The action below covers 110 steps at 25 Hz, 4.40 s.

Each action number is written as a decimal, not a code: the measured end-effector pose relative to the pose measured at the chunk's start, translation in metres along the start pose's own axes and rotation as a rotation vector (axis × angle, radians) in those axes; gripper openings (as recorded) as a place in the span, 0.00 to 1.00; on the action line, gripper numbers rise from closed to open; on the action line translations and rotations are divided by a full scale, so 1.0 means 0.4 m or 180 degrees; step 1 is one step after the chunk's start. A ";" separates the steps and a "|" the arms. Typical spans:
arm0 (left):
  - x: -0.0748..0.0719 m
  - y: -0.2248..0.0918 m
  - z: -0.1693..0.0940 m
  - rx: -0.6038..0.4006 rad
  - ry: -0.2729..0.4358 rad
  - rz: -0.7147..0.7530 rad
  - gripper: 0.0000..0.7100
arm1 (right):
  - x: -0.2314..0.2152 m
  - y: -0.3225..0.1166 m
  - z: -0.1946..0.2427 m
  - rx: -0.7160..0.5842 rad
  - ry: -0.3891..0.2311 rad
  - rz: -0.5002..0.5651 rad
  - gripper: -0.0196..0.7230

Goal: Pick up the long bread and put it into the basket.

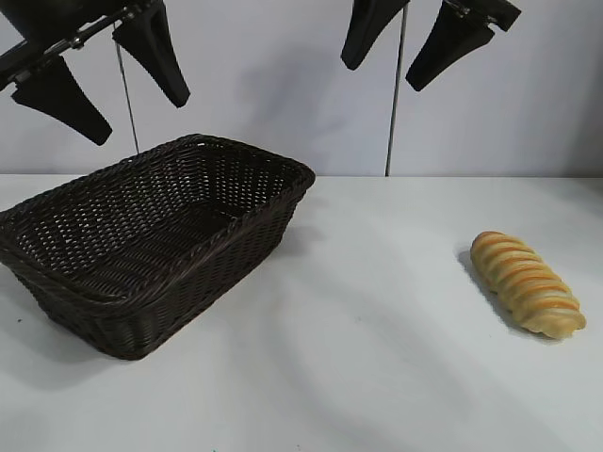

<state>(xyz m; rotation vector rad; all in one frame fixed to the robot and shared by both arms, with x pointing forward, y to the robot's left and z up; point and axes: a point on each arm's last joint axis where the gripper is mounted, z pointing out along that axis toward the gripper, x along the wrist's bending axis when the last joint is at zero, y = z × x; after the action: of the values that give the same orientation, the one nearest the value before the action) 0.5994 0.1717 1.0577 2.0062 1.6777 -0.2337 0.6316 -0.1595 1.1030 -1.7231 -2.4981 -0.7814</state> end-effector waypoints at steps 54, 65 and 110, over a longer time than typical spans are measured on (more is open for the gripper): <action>0.000 0.004 0.000 -0.0062 -0.0006 -0.0086 0.84 | 0.000 0.000 0.000 0.0005 0.0001 0.0000 0.75; 0.012 -0.004 -0.001 0.0024 0.0184 -0.1306 0.84 | 0.000 0.000 0.000 0.0005 0.0001 0.0000 0.75; 0.070 -0.118 -0.003 0.0094 0.0884 -0.2362 0.84 | 0.000 -0.001 0.000 0.0011 0.0002 0.0000 0.75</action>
<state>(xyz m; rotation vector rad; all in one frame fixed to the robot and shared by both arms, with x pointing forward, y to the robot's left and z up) 0.5601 0.2017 1.0337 1.3918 2.5574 -0.2366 0.6313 -0.1596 1.1029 -1.7215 -2.4977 -0.7768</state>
